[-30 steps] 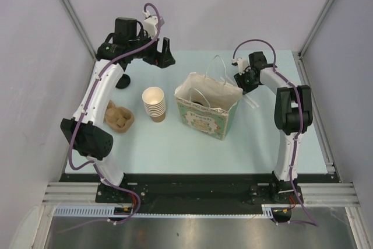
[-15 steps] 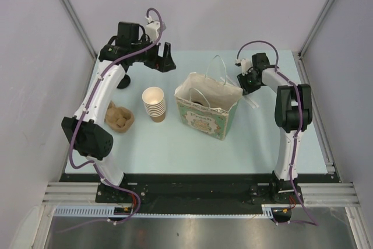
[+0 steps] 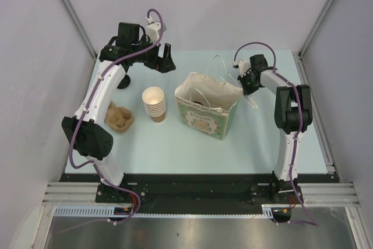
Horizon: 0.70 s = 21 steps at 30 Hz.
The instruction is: Pack the takeout coffee
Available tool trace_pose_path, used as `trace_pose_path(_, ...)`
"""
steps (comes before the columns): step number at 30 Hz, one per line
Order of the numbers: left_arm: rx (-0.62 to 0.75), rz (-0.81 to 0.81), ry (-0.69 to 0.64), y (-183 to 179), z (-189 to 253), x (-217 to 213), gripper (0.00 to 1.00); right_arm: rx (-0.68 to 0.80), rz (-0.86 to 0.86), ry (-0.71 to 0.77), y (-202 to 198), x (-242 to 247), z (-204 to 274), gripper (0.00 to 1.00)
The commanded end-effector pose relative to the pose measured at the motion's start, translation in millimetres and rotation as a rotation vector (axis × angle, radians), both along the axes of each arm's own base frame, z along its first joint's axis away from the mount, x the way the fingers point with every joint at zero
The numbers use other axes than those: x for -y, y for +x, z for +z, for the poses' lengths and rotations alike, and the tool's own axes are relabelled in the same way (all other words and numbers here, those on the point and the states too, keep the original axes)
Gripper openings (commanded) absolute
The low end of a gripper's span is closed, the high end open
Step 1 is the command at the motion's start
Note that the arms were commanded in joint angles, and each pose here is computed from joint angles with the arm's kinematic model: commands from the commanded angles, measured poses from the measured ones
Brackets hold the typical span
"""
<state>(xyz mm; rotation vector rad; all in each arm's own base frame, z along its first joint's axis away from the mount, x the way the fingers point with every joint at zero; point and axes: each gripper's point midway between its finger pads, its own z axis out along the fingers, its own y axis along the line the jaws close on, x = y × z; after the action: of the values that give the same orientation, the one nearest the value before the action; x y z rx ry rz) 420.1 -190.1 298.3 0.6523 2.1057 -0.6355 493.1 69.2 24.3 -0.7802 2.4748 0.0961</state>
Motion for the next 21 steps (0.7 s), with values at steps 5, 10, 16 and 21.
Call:
trace_pose_path(5,0.217,0.034,-0.06,14,72,-7,0.95,0.222,-0.165,0.168,7,62,133,0.0)
trace_pose_path(10,0.319,0.022,-0.171,16,120,-3,0.98,0.489,-0.079,0.353,-18,54,271,0.0)
trace_pose_path(16,0.412,0.03,-0.228,9,154,-5,0.99,0.695,0.13,0.573,-83,-13,400,0.0)
trace_pose_path(21,0.403,0.014,-0.259,-1,151,-3,1.0,0.792,0.368,0.675,-147,-108,454,0.0)
